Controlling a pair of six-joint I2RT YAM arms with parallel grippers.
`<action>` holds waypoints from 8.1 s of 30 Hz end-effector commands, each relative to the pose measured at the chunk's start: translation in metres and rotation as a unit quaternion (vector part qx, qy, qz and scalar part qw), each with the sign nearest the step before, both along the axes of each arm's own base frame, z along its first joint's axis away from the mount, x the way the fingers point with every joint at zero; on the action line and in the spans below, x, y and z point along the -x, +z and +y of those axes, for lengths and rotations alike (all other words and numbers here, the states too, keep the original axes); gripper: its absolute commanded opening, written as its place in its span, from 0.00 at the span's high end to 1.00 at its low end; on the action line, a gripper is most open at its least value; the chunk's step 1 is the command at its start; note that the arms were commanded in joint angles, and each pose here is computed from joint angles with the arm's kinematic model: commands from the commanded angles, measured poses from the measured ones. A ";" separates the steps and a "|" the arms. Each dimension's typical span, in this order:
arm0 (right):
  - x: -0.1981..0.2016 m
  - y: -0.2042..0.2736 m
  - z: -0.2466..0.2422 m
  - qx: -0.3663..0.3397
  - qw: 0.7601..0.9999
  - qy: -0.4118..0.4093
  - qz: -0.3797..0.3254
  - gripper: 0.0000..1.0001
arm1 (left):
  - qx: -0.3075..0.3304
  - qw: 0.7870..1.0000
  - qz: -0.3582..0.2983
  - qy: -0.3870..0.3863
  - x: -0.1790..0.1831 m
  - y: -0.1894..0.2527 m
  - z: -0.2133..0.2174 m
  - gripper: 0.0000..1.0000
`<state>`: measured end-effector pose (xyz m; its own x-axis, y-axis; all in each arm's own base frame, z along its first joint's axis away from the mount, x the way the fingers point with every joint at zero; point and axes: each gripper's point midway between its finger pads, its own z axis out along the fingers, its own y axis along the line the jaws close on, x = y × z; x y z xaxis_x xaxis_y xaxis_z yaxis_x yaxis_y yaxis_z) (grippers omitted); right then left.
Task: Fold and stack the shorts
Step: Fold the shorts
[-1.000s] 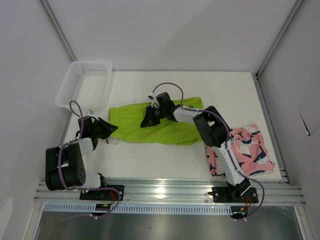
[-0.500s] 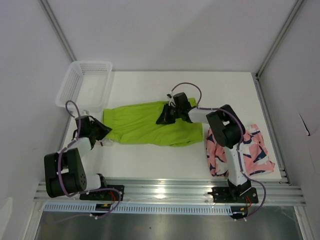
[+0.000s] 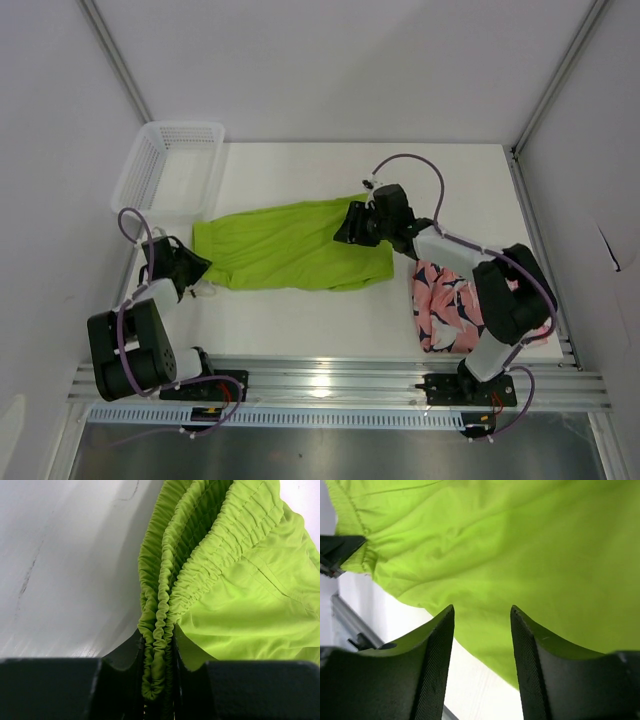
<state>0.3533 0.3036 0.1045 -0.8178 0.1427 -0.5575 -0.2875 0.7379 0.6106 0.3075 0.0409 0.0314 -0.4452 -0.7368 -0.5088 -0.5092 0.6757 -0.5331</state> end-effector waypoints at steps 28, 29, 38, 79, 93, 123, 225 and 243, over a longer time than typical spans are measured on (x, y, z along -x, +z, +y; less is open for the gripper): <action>0.050 -0.027 -0.111 0.113 0.992 -0.029 0.053 0.37 | -0.003 1.000 -0.009 0.014 0.007 -0.008 0.012 0.99; 0.050 -0.027 -0.110 0.113 0.992 -0.025 0.051 0.38 | -0.003 1.000 -0.011 0.014 0.006 -0.007 0.012 0.99; 0.051 -0.035 -0.099 0.112 0.992 0.000 0.050 0.49 | -0.003 1.000 -0.012 0.013 0.006 -0.007 0.012 0.99; -0.065 0.030 -0.128 0.057 0.990 -0.129 -0.002 0.60 | 0.015 1.000 -0.011 0.013 0.008 -0.013 0.013 1.00; -0.170 0.004 -0.080 -0.037 0.993 -0.102 -0.050 0.49 | 0.018 1.000 -0.017 0.004 0.008 -0.013 0.010 1.00; -0.212 -0.012 -0.091 -0.094 0.988 -0.118 -0.035 1.00 | 0.019 1.000 -0.019 0.000 0.006 -0.013 0.009 1.00; 0.020 -0.031 0.083 -0.074 0.993 -0.066 -0.055 0.86 | -0.056 0.990 -0.077 -0.107 0.025 0.122 -0.090 0.98; 0.078 -0.090 0.102 0.000 0.999 -0.037 -0.022 0.91 | -0.095 0.977 -0.117 -0.150 0.021 0.164 -0.091 0.99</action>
<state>0.2831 0.3934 0.0237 -0.7794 0.2298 -0.5829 -0.2450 0.7445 0.6210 0.2765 -0.0473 0.1536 -0.5335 -0.5191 -0.6677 -0.2408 0.8500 -0.4684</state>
